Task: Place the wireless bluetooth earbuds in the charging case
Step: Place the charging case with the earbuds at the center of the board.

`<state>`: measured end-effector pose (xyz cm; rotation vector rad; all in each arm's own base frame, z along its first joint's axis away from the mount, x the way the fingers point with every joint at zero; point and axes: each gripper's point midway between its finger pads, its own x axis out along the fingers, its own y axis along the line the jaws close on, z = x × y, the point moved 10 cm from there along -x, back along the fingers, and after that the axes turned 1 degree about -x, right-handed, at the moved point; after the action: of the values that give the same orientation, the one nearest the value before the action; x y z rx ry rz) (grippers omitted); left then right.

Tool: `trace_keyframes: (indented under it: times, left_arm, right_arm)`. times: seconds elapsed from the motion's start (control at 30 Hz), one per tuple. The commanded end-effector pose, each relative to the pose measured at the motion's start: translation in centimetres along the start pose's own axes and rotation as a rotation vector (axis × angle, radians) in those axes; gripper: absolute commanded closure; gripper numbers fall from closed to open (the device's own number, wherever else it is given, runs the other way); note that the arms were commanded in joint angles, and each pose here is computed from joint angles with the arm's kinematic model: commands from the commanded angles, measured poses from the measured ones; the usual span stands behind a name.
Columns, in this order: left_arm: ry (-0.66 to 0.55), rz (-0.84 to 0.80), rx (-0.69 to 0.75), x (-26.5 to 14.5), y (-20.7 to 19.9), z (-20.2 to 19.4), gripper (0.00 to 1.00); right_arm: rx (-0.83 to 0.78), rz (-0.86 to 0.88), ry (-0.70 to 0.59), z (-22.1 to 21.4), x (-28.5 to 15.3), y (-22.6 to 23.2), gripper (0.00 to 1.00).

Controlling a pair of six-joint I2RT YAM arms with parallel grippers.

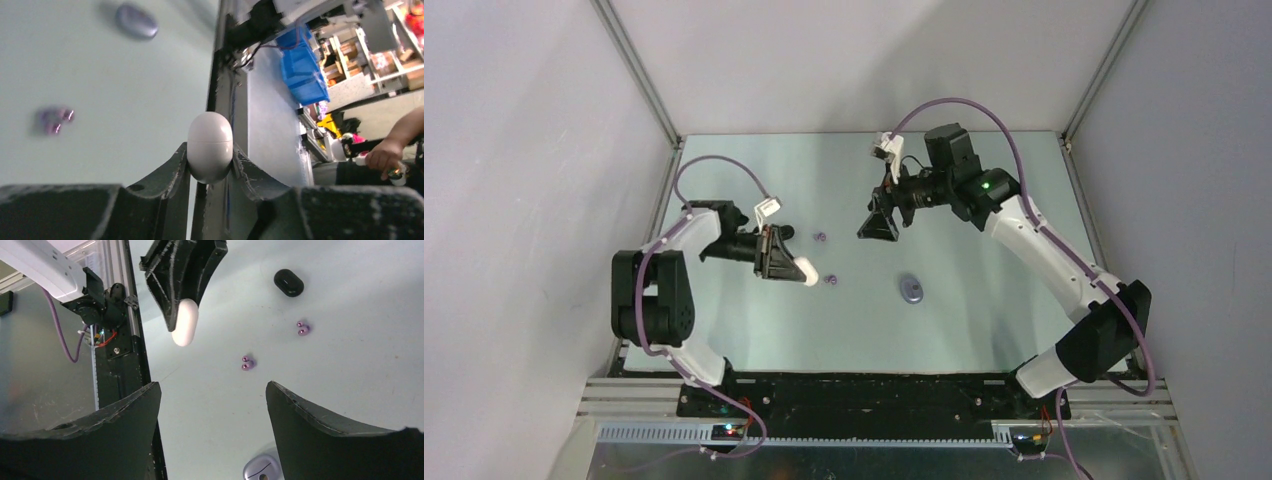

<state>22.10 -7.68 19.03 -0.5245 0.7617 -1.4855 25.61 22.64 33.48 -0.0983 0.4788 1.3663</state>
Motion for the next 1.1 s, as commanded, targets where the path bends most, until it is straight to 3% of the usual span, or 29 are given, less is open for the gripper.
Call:
trace_keyframes:
  times: [0.0, 0.07, 0.13, 0.33, 0.47, 0.63, 0.7, 0.73, 0.93, 1.07]
  left_arm:
    - [0.076, 0.363, -0.266, -1.4, 3.4, 0.3, 1.0]
    - [0.005, 0.555, -0.309, -2.6, 4.3, 0.3, 1.0]
    - [-0.082, 0.709, -0.254, -3.4, 4.9, 0.6, 0.98]
    - [-0.285, 0.73, -0.352, -2.7, 7.7, -0.6, 0.94]
    - [-0.316, 0.771, -0.449, -2.9, 10.4, 0.3, 0.87]
    - [-0.244, 0.919, -0.608, -4.1, 11.8, 0.1, 0.55]
    - [-0.244, 0.954, -0.629, -4.9, 11.5, 0.0, 0.18]
    - [-0.261, 0.967, -0.634, -5.5, 11.0, 0.1, 0.05]
    - [-0.356, 0.983, -0.656, -7.7, 5.3, 2.0, 0.0]
    - [-0.372, 0.846, -0.442, -7.9, -0.7, 6.2, 0.0]
  right_arm:
    - [-0.032, -0.027, -0.026, 0.2, -0.8, 0.0, 0.19]
    - [-0.03, -0.032, -0.031, 0.0, -0.8, -0.2, 0.19]
    - [-0.023, -0.032, -0.033, -0.1, -0.7, -0.4, 0.19]
    - [-0.001, -0.021, -0.024, -0.3, 0.1, -1.3, 0.2]
    - [0.007, -0.023, -0.011, -0.5, 0.6, -1.7, 0.2]
    - [-0.001, -0.03, 0.006, -0.7, 1.0, -2.3, 0.2]
    - [-0.008, -0.039, 0.004, -0.7, 1.0, -2.4, 0.2]
    - [-0.013, -0.046, 0.002, -0.6, 1.0, -2.4, 0.19]
    - [-0.032, -0.089, 0.002, -0.2, 0.4, -2.7, 0.16]
    - [0.002, -0.174, -0.001, -0.2, -0.4, -3.6, 0.02]
